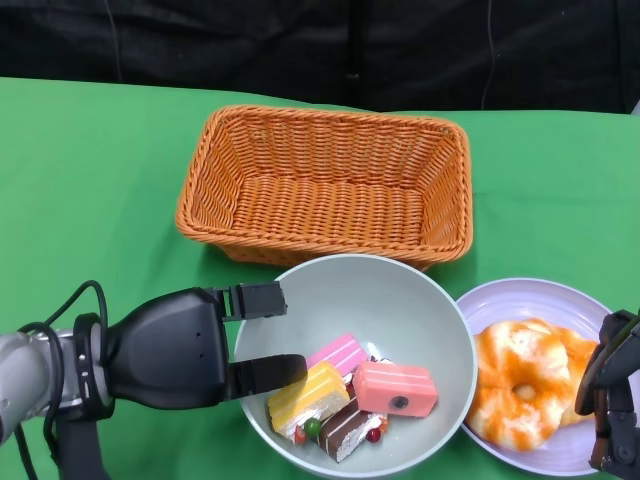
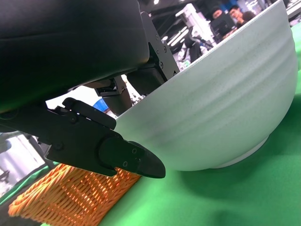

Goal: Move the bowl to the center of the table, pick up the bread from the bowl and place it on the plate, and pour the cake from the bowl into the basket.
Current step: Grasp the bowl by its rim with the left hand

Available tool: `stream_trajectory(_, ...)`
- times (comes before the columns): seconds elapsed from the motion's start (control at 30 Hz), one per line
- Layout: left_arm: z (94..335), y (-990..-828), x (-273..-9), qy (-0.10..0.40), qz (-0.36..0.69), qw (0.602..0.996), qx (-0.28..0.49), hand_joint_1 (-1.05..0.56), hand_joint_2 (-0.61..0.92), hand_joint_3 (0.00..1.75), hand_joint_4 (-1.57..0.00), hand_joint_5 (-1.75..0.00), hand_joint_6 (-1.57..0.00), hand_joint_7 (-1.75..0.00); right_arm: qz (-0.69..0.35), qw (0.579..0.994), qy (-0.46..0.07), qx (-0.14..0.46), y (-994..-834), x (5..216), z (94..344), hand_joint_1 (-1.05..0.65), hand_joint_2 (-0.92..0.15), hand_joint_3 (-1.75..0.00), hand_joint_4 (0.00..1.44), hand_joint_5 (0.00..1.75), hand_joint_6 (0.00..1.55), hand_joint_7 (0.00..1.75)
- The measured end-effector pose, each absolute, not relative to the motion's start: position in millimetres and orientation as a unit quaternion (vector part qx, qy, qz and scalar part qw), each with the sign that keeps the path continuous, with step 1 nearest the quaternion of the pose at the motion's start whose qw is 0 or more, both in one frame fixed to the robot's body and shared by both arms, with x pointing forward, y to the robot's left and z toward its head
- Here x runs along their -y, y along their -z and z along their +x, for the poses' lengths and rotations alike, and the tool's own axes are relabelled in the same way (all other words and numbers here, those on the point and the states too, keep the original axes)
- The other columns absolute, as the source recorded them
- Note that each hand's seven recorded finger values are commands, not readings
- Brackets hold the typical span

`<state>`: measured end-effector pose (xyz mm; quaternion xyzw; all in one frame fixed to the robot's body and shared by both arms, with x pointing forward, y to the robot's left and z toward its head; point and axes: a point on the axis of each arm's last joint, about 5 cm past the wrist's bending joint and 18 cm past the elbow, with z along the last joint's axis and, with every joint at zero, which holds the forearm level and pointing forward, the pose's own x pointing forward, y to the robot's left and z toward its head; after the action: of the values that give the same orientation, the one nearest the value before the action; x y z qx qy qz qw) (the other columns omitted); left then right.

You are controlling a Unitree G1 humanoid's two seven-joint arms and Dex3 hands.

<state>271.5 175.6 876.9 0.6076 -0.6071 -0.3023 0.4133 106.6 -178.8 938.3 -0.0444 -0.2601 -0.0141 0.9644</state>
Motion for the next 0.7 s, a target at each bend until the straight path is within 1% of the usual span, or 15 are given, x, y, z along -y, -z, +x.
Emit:
stream_trajectory(0.1, 274, -873.8, -174, 0.307, 0.605, 0.41, 0.61, -0.43, 0.81, 0.0, -0.36, -1.07, -0.83, -0.14, -0.045, 0.965, 0.013, 0.259, -938.2, 179, 106, 0.05, -0.49, -1.37, 0.87, 1.75, 0.68, 1.63)
stream_trajectory(0.27, 275, -866.1, -171, 0.314, 0.606, 0.412, 0.604, -0.43, 0.82, 0.0, -0.43, -1.03, -0.85, -0.2, -0.042, 0.965, 0.01, 0.257, -937.6, 179, 105, 0.05, -0.49, -1.36, 0.87, 1.75, 0.68, 1.63)
stream_trajectory(0.37, 276, -863.5, -170, 0.309, 0.611, 0.418, 0.597, -0.43, 0.82, 0.0, -0.5, -0.98, -0.86, -0.25, -0.04, 0.966, 0.009, 0.255, -937.3, 179, 105, 0.05, -0.5, -1.36, 0.87, 1.75, 0.68, 1.62)
stream_trajectory(0.43, 275, -861.9, -169, 0.307, 0.612, 0.425, 0.592, -0.42, 0.83, 0.0, -0.52, -0.97, -0.86, -0.28, -0.04, 0.967, 0.009, 0.253, -937.1, 179, 104, 0.06, -0.5, -1.36, 0.87, 1.75, 0.68, 1.62)
stream_trajectory(0.57, 274, -859.9, -167, 0.306, 0.611, 0.435, 0.587, -0.41, 0.83, 0.0, -0.6, -1.07, -0.92, -0.37, -0.039, 0.968, 0.006, 0.247, -936.8, 178, 104, 0.05, -0.51, -1.34, 0.86, 1.75, 0.68, 1.62)
stream_trajectory(0.7, 274, -859.3, -166, 0.304, 0.609, 0.441, 0.584, -0.41, 0.83, 0.0, -0.61, -1.1, -0.93, -0.4, -0.039, 0.968, 0.005, 0.248, -937.1, 178, 104, 0.05, -0.51, -1.33, 0.86, 1.75, 0.68, 1.62)
